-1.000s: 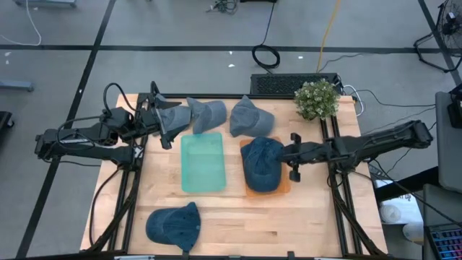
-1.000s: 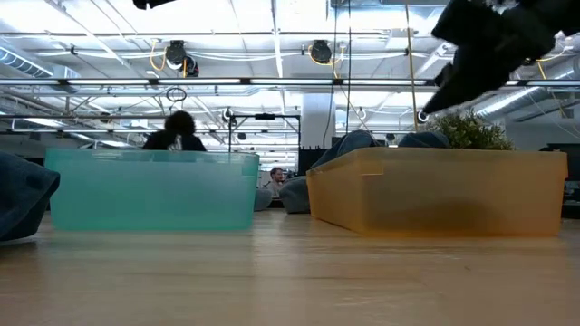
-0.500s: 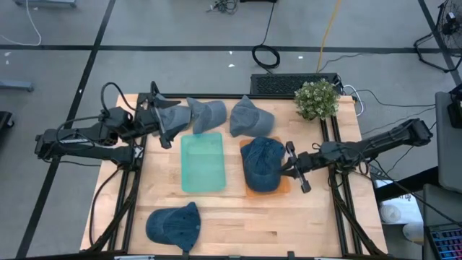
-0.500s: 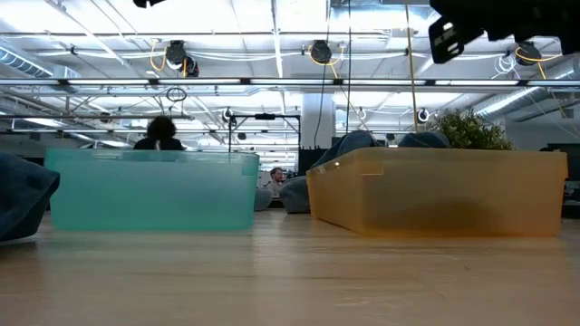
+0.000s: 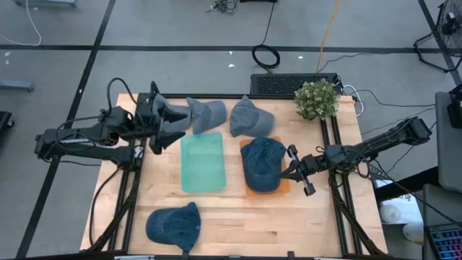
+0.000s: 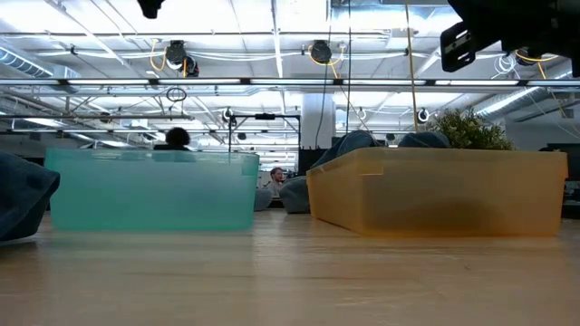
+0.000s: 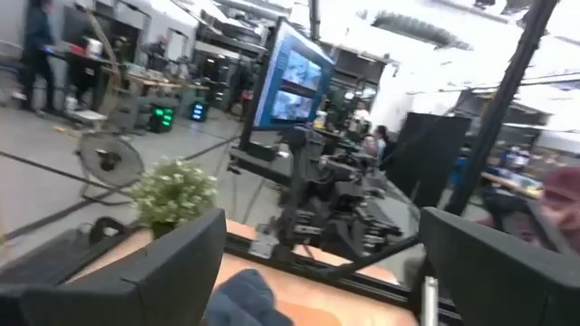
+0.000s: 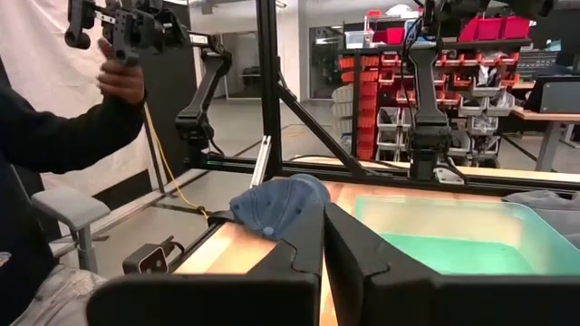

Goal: Pick & Place hat
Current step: Put the blue cap into the orange bin

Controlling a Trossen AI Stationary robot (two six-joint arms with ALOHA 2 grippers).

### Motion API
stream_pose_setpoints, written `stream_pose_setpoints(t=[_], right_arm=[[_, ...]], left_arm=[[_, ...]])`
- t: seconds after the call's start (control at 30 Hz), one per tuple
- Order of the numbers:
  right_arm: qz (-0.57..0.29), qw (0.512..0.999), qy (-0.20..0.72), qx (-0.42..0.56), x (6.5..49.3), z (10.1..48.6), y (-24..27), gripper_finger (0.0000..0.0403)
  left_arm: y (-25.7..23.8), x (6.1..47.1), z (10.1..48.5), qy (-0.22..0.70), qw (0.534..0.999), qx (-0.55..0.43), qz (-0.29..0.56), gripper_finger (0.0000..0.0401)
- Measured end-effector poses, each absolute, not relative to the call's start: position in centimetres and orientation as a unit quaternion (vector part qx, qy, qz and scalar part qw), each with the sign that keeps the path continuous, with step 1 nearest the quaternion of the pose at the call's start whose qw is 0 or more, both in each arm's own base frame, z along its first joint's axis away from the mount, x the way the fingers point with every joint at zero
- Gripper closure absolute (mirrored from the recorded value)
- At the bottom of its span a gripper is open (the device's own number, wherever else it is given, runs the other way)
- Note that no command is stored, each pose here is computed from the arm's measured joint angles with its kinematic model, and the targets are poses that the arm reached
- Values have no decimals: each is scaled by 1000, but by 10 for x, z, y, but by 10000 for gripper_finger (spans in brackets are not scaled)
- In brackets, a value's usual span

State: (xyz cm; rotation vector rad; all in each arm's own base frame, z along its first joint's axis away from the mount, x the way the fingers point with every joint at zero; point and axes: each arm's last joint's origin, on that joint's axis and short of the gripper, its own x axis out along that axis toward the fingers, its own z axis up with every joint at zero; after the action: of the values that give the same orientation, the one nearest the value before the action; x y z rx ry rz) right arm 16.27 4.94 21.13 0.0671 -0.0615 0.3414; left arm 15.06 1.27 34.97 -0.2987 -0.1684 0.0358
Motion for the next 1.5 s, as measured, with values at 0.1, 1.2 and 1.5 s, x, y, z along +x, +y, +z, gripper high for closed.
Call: stream_pose_setpoints(t=[0.1, 1.2, 1.5], right_arm=[[170, 984, -30, 33, 163, 211, 49, 403], [167, 986, -9, 17, 163, 207, 49, 403], [168, 985, 27, 30, 163, 200, 49, 403]], left_arm=[[12, 151, 350, -81, 981, -174, 1, 24], [-114, 209, 257, 625, 616, -460, 135, 25], [-176, 194, 217, 693, 642, -309, 110, 25]])
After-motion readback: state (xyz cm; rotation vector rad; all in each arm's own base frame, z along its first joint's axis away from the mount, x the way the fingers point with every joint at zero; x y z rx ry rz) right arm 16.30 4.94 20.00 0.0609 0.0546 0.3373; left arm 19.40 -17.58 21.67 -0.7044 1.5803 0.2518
